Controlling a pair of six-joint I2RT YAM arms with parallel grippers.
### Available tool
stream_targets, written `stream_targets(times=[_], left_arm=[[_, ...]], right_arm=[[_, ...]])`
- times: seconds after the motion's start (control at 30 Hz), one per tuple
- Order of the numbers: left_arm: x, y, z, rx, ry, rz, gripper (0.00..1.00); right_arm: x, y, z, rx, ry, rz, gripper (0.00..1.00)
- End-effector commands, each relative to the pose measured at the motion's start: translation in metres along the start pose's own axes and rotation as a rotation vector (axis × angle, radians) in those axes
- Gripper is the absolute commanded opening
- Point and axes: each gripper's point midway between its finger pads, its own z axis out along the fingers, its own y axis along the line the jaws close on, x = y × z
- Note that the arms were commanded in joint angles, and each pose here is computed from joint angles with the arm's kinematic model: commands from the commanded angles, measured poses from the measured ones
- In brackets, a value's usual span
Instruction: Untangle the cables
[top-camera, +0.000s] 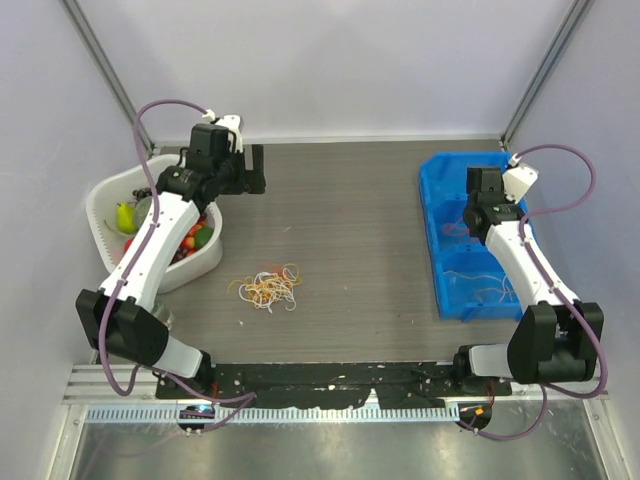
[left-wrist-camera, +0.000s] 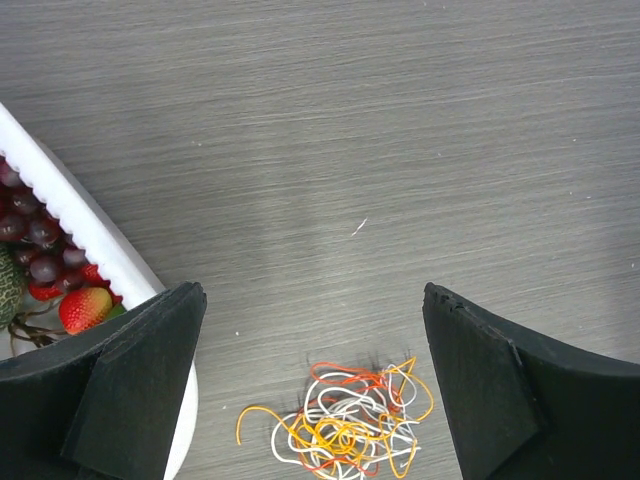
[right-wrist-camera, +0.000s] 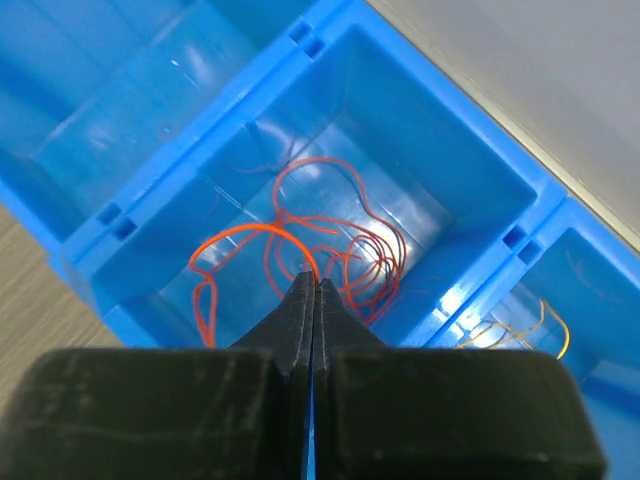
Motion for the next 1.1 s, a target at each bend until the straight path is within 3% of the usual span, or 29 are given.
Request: stream_targets(times=[0.0,0.13,0.17,0.2,0.23,0.27,0.33,0.47,0.53,0.67,0.77,0.87,1.07], left_arm=[[-0.012,0.005,-0.014,-0.022,-0.065,0.022,0.95],[-0.01,0.007,-0.018,-0.029,-0.07,0.023,0.96],[-0.008,0.008,-0.019,-0.035,-0.069,0.024,0.95],[-0.008,0.009,-0.021,-0.039,-0.073,0.026,0.95],[-0.006,0.011,-0.021,-0.044,-0.072,0.027,0.96],[-0.004,0.012,-0.022,-0.049,-0.07,0.027,0.95],[-0.001,0.013,-0.024,-0.052,-0.069,0.023,0.96],[0.009,0.012,-0.025,-0.046,-0.051,0.014,0.96],[0.017,0.014,-0.025,-0.05,-0.037,0.01,0.95],[0.044,0.02,-0.029,-0.069,0.012,-0.01,0.94],[0.068,0.024,-0.036,-0.078,0.069,-0.024,0.9],[0.092,0.027,-0.042,-0.086,0.124,-0.038,0.84],[0.137,0.012,-0.049,0.026,0.228,-0.059,0.69]], right_arm=[[0.003,-0.003,0.006,0.057,0.039,0.051,0.01],[0.011,-0.029,0.018,0.192,0.079,-0.001,0.01],[0.014,-0.026,0.021,0.17,0.099,-0.032,0.08],[0.015,-0.02,0.021,0.138,0.111,-0.055,0.31],[0.016,-0.013,0.022,0.098,0.126,-0.08,0.4],[0.012,-0.009,0.021,0.085,0.117,-0.083,0.56],[-0.004,-0.001,0.018,0.056,0.075,-0.103,0.68],[-0.035,0.058,-0.006,-0.138,-0.019,-0.224,0.71],[-0.02,0.117,-0.03,-0.367,-0.018,-0.365,0.72],[0.066,0.241,-0.103,-0.916,0.092,-0.503,0.72],[0.122,0.297,-0.162,-1.185,0.152,-0.604,0.72],[0.194,0.321,-0.21,-1.396,0.269,-0.758,0.72],[0.231,0.32,-0.229,-1.517,0.36,-0.735,0.72]])
